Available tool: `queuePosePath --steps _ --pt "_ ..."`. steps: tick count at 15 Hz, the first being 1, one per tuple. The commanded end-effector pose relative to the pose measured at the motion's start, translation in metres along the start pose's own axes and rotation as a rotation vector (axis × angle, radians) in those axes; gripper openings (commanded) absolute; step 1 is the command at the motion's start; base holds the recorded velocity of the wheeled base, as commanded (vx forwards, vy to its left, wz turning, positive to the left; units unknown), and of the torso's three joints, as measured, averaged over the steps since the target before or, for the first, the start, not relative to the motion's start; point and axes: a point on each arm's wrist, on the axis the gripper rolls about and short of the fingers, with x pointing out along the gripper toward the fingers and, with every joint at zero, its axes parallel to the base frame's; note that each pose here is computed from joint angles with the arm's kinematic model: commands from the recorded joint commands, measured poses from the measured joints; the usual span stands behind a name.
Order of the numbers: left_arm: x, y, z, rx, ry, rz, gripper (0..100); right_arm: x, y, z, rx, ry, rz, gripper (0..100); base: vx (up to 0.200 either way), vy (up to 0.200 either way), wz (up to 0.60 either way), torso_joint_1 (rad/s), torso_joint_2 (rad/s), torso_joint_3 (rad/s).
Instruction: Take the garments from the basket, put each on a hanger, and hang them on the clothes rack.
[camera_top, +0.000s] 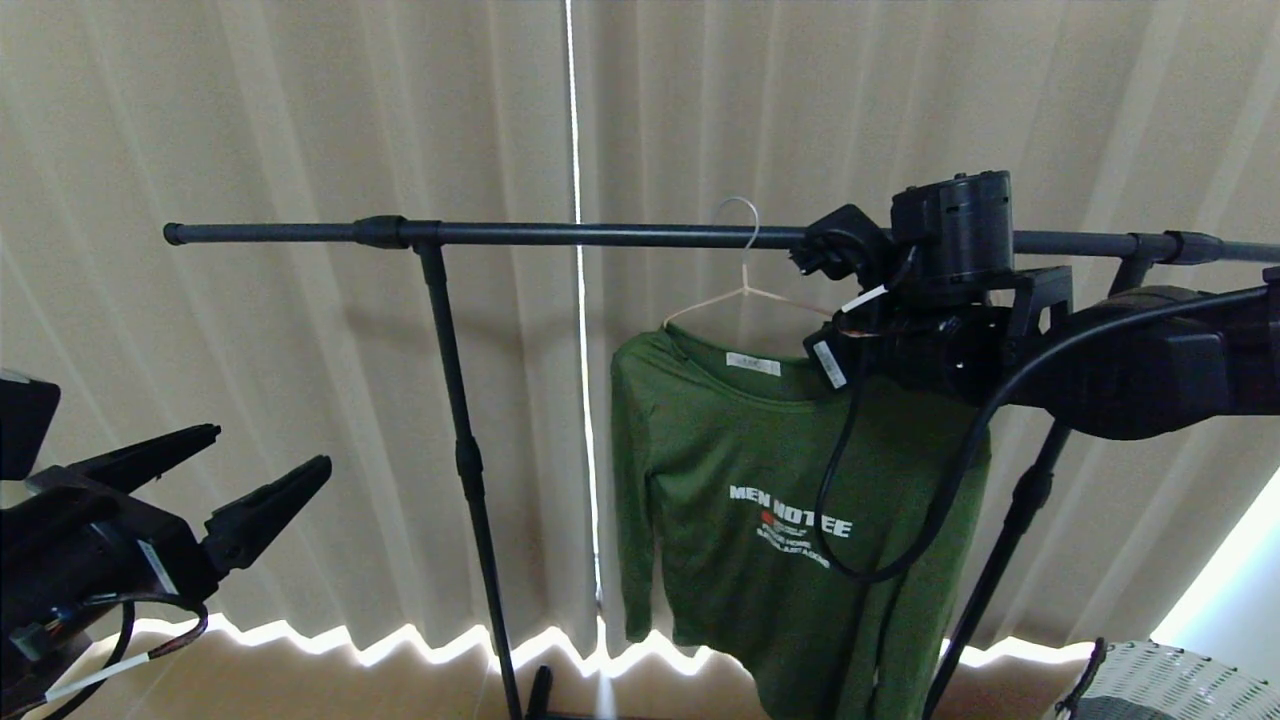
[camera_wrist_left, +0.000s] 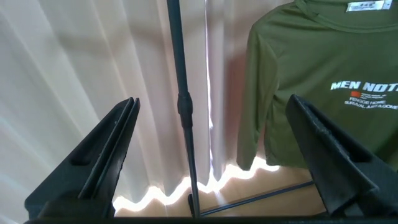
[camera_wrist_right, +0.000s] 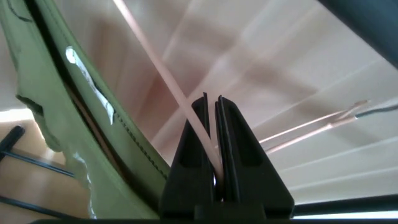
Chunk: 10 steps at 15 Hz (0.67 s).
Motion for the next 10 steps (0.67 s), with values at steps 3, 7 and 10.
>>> queuePosePath --steps 3,7,10 --pt "0.0000 0.0001 0.0000 0.000 0.000 0.001 100 -0.0041 0.0094 0.0024 -0.012 -0.011 0.025 0 0.000 0.000 0.00 0.000 0.00 0.000" --pt "0.0000 0.0001 0.0000 0.000 0.000 0.001 100 -0.0042 0.0099 0.0003 -0.023 0.010 0.030 0 0.000 0.000 0.00 0.000 0.00 0.000" --pt "0.0000 0.0001 0.0000 0.000 0.000 0.001 100 -0.0037 0.0101 0.0005 -0.020 0.008 0.028 100 0.000 0.000 0.00 0.000 0.00 0.000"
